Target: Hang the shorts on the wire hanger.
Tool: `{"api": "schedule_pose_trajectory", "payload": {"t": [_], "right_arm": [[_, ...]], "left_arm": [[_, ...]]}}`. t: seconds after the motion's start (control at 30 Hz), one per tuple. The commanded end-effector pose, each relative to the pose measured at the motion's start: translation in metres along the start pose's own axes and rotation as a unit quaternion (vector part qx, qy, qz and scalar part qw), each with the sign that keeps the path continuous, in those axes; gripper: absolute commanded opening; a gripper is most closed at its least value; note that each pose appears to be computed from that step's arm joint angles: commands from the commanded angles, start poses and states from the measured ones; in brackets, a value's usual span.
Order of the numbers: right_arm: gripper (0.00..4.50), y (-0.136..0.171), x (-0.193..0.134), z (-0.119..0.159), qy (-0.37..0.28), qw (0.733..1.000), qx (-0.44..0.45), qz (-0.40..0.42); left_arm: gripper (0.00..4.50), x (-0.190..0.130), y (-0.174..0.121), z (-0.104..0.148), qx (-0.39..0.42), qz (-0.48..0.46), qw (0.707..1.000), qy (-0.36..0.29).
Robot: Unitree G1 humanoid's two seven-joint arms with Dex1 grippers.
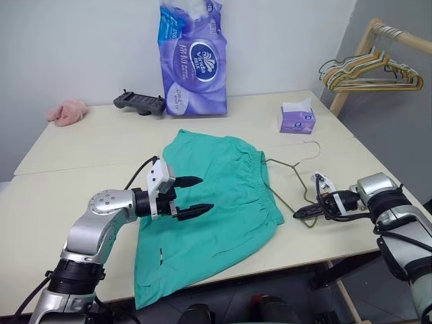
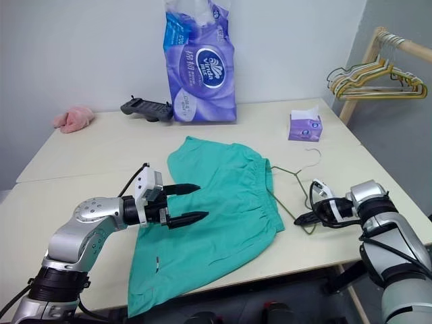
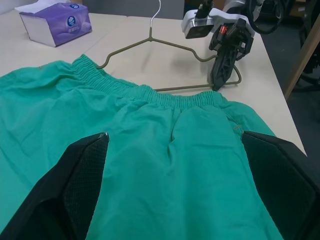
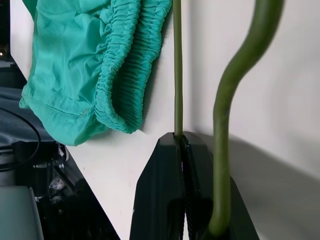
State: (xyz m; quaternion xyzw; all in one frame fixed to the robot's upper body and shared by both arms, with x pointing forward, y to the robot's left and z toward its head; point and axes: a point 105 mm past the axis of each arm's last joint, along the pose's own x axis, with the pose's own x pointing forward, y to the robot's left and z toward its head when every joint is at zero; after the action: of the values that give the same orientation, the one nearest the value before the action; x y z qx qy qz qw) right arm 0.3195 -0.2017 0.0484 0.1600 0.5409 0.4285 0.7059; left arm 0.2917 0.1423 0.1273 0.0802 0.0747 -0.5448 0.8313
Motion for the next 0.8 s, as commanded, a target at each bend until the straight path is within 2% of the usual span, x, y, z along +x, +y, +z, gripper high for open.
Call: {"api": "schedule_pose_trajectory", "payload": {"t": [0.03,0.37,0.63,0.8], "right_arm": [[0.0,0.011,0.002,0.006,0.002,0.999,-0.018,0.042],[0.0,0.004,0.003,0.033,-0.047,0.996,-0.071,-0.014],[0.0,0.0,-0.012,0.049,-0.103,0.989,-0.094,-0.045],[0.0,0.004,-0.029,0.051,-0.123,0.987,-0.097,-0.034]], "left_arm": [[4.49,-0.002,0.0,0.012,0.029,0.003,0.999,-0.013],[4.49,-0.003,0.0,0.011,0.03,0.008,0.999,-0.012],[4.49,-0.002,0.001,0.011,0.029,0.012,0.999,-0.013],[4.49,-0.001,0.005,0.01,0.032,0.017,0.999,-0.012]]}}
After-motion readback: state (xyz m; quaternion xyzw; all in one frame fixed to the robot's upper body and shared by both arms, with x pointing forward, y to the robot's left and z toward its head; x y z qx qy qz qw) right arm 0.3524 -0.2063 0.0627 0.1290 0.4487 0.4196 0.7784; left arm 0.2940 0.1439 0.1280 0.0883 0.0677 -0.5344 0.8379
